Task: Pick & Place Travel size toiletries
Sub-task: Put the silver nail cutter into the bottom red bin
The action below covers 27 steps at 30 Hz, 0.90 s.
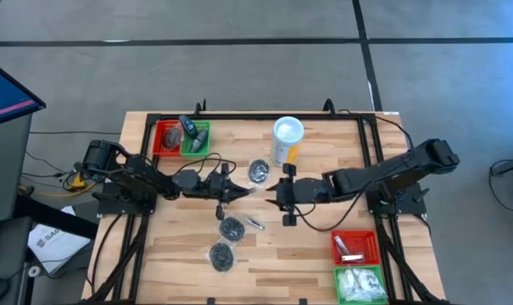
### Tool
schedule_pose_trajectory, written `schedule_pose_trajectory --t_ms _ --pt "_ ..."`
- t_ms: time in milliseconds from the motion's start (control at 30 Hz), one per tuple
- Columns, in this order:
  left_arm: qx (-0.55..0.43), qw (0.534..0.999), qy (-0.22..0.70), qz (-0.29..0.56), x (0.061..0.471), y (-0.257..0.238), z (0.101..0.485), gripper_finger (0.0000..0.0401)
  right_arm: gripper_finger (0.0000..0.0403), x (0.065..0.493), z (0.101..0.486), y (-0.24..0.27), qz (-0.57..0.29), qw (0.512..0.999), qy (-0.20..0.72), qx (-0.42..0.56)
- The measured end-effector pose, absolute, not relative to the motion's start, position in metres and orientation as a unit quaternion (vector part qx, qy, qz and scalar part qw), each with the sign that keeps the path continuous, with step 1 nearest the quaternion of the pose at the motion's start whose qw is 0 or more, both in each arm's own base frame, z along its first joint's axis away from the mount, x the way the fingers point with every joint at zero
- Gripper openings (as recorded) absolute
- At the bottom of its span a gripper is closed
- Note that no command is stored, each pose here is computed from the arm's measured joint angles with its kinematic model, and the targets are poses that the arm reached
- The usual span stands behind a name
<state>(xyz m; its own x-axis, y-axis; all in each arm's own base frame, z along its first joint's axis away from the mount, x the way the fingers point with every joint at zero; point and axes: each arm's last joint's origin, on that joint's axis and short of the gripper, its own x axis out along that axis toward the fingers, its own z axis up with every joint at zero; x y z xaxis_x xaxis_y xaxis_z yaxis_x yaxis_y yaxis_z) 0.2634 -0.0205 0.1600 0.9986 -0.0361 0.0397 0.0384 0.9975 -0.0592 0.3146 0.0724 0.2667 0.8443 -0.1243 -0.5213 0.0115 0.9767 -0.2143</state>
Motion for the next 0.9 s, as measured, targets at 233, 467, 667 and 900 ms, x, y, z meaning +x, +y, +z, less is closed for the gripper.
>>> schedule_pose_trajectory --t_ms 233,467,667,900 --pt "-0.017 0.999 -0.039 -0.024 0.271 -0.021 0.169 0.0011 0.0128 0.323 0.277 0.063 -0.042 0.968 0.221 -0.107" --pt "0.008 0.998 -0.059 -0.026 0.278 -0.022 0.179 0.0011 0.0128 0.326 0.281 0.059 -0.005 0.974 0.203 -0.101" --pt "0.008 0.997 -0.062 -0.037 0.279 -0.023 0.18 0.001 0.0128 0.326 0.281 0.059 -0.003 0.974 0.199 -0.108" --pt "0.008 0.997 -0.063 -0.037 0.279 -0.023 0.18 0.001 0.0128 0.327 0.284 0.059 -0.003 0.976 0.186 -0.11"
